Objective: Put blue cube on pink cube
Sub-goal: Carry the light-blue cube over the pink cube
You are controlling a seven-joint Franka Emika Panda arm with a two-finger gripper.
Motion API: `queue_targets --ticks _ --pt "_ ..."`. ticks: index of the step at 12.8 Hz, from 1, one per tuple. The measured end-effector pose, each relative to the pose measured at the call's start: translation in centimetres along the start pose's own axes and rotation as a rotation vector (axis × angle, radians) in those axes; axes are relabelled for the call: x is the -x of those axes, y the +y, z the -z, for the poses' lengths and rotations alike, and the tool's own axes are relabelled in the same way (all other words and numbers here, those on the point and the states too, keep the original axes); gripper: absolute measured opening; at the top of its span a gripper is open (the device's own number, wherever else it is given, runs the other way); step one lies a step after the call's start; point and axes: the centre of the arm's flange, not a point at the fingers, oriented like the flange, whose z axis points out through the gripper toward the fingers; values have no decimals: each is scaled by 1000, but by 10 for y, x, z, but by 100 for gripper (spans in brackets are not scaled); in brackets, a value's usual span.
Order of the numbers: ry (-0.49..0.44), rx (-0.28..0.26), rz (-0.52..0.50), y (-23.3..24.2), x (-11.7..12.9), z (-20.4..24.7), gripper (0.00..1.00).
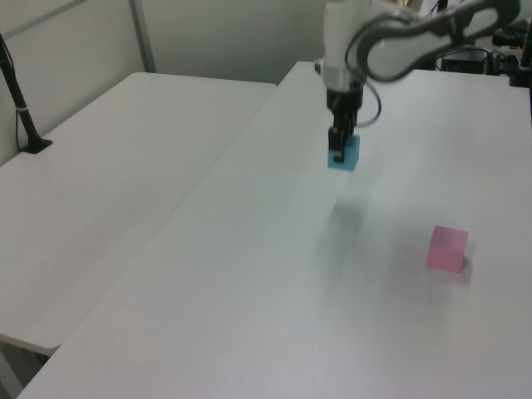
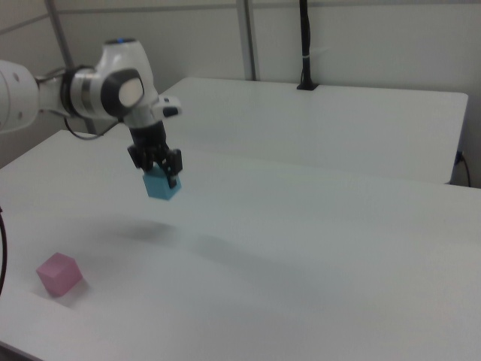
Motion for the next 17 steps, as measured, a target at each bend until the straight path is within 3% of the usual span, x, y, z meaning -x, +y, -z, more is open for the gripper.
queue_targets --ticks 4,9,11,17 --pt "39 -4 -16 5 -1 104 60" --pt "28 -5 -12 -1 6 114 60" --pt "10 -7 11 -12 28 121 60" --pt "-50 -10 70 -67 135 123 60"
